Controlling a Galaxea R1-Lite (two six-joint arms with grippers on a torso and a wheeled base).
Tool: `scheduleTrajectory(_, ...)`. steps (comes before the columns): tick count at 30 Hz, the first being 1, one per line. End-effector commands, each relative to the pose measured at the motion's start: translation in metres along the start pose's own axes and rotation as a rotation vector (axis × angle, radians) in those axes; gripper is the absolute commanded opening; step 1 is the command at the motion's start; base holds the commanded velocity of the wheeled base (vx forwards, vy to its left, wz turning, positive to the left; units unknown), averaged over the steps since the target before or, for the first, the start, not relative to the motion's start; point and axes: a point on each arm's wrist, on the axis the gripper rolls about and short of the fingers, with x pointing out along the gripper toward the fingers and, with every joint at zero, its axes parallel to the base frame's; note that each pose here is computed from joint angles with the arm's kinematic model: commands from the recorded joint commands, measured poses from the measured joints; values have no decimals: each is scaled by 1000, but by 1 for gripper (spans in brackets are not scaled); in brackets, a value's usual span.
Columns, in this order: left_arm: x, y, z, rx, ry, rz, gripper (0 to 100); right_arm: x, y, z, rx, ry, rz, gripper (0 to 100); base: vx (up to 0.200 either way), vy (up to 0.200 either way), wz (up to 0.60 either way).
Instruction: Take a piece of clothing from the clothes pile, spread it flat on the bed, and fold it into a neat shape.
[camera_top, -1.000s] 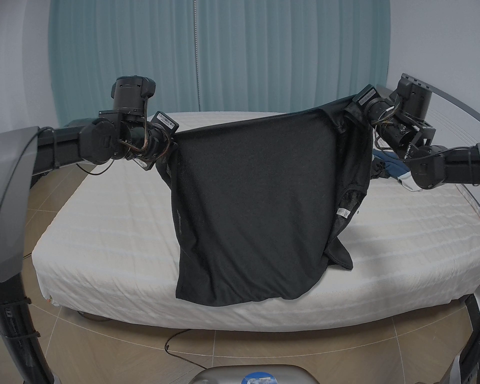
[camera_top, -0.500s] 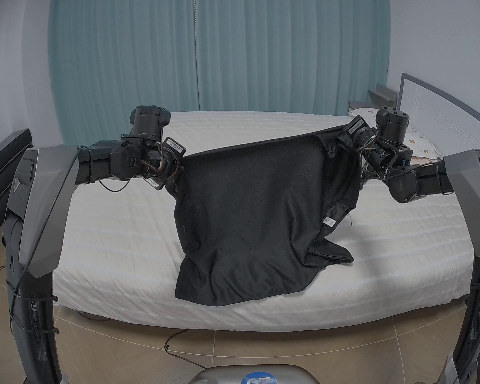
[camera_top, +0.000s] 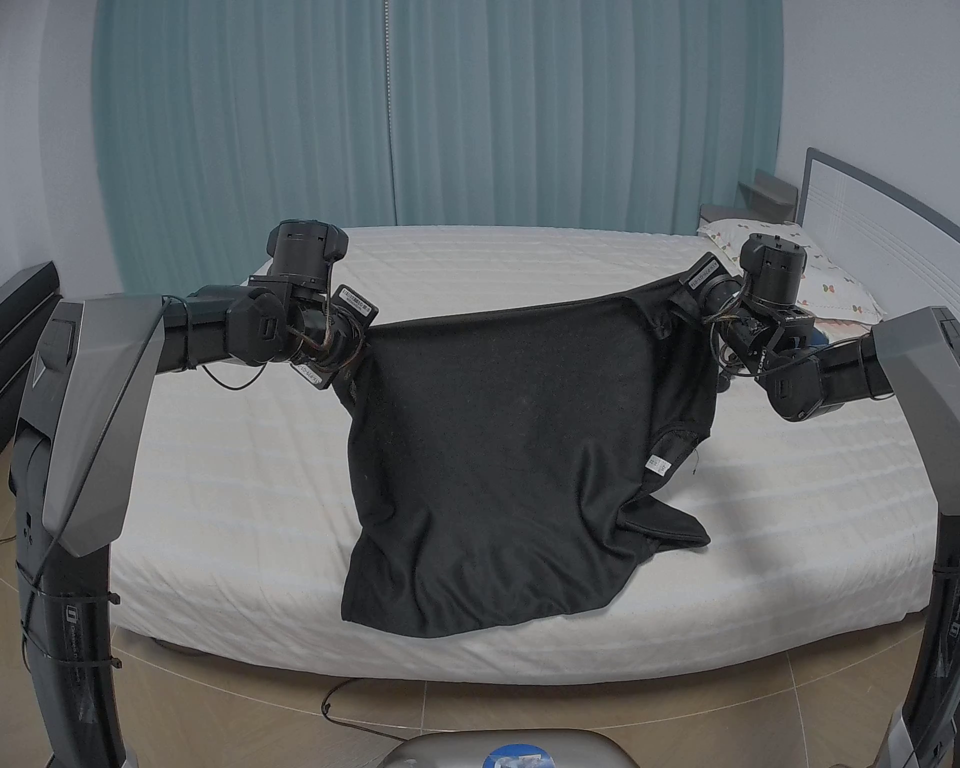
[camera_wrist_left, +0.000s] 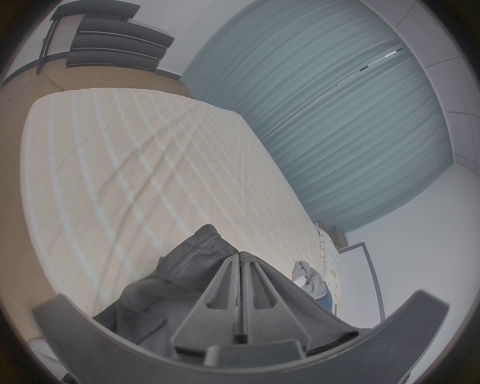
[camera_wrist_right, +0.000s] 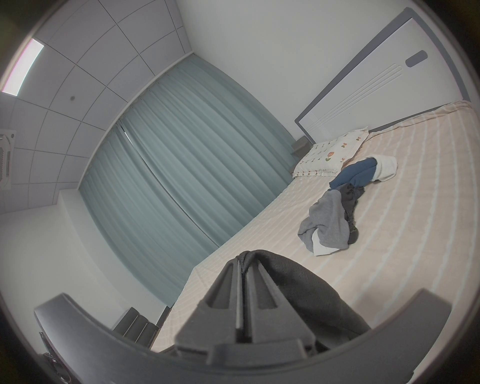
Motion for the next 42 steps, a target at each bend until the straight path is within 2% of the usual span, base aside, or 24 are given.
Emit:
scheduleTrajectory(1,0,-2,1,-3,0,-13,0,2,-4,-6,-2,5,-6,0,200,0,0)
scheduleTrajectory(5,-1,-5,3,-6,-6,-27,0,3,-8,-10,-6,13,-14,0,200,0,0)
scheduleTrajectory(13,17,2,-4,-8,-14,-40,0,6,-18,-24,-16,37,-39,0,200,0,0)
scheduleTrajectory(19,36,11,-20,2,5,-25,0,10,-32,-41,-26,59,-64,0,0,0,0)
scheduleTrajectory(25,63,27,-50,23,41,10,0,19,-60,-75,-53,104,-139,0,0,0,0)
scheduleTrajectory(31,80,43,-65,34,70,49,0,24,-87,-105,-75,146,-182,0,0,0,0)
scheduleTrajectory(32,82,46,-67,35,72,56,100,24,-93,-110,-80,154,-191,0,0,0,0)
scheduleTrajectory(33,84,47,-68,36,75,60,100,25,-95,-113,-82,158,-195,0,0,0,0)
scheduleTrajectory(34,87,51,-70,36,78,69,100,25,-101,-117,-85,167,-205,100,0,0,0)
scheduleTrajectory(38,95,61,-75,38,88,93,100,26,-118,-133,-103,198,-237,100,0,0,0)
scheduleTrajectory(42,98,66,-77,39,98,115,100,19,-127,-133,-117,230,-262,100,0,0,0)
